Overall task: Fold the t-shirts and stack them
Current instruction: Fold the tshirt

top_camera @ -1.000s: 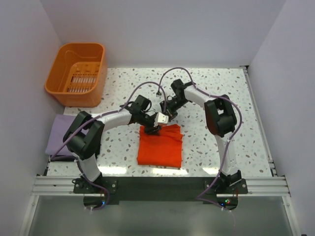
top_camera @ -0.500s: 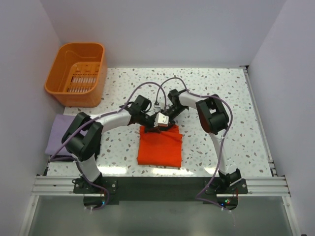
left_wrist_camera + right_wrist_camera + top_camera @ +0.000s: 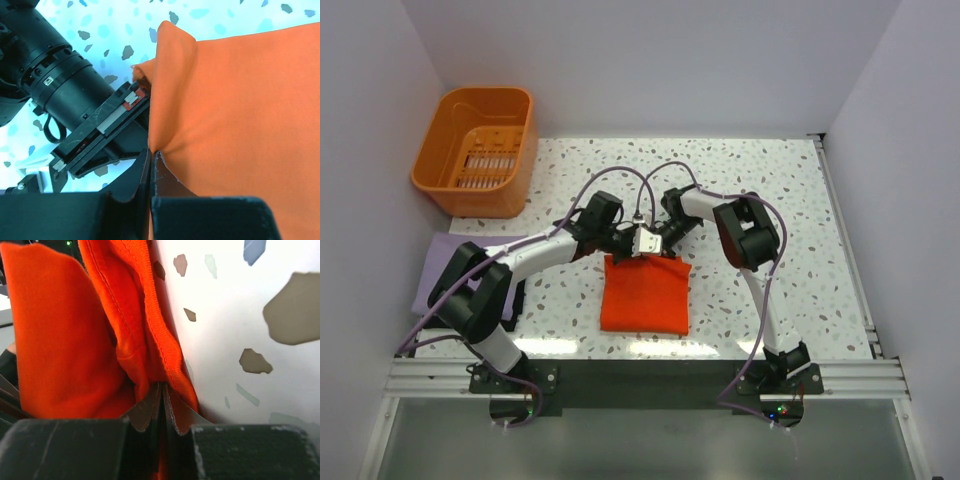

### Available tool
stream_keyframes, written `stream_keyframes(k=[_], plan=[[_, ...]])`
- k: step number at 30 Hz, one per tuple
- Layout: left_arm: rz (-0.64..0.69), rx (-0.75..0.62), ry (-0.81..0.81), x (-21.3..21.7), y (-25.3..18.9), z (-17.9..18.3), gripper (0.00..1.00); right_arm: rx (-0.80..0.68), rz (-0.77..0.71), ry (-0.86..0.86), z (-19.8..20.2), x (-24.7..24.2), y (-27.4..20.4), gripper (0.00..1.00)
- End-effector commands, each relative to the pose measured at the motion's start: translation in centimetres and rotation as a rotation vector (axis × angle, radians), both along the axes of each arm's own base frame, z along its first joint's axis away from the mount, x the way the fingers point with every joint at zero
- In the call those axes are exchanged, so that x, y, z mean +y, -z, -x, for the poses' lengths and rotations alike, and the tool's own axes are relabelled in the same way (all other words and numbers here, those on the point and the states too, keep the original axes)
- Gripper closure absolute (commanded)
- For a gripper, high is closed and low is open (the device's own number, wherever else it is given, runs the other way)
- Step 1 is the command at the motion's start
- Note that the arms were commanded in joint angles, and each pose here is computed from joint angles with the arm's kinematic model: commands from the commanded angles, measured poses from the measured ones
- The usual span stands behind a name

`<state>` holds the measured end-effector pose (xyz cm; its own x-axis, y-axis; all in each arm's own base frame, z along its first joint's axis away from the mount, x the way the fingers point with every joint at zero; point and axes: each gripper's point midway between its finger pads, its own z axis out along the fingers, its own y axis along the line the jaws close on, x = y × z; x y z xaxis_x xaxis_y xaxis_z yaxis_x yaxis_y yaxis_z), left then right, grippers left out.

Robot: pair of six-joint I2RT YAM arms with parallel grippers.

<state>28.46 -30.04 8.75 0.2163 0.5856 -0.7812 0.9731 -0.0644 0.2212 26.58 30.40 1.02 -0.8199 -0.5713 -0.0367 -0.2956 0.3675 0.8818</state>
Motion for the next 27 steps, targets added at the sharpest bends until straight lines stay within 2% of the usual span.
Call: stream_keyframes(k=[1,10,27], plan=[[0.051,-0.141,-0.022,-0.5,-2.5,-2.2,1.0,-0.058,0.035,-0.062,0.1,-0.8,2.4,0.91],[0.083,-0.248,-0.069,0.0,-3.4,-4.2,1.0,-0.054,0.035,-0.08,0.3,-1.0,2.3,0.91],[0.152,-0.429,-0.098,0.5,-5.2,-5.0,1.0,-0.057,0.029,-0.082,0.1,-0.9,2.1,0.91]])
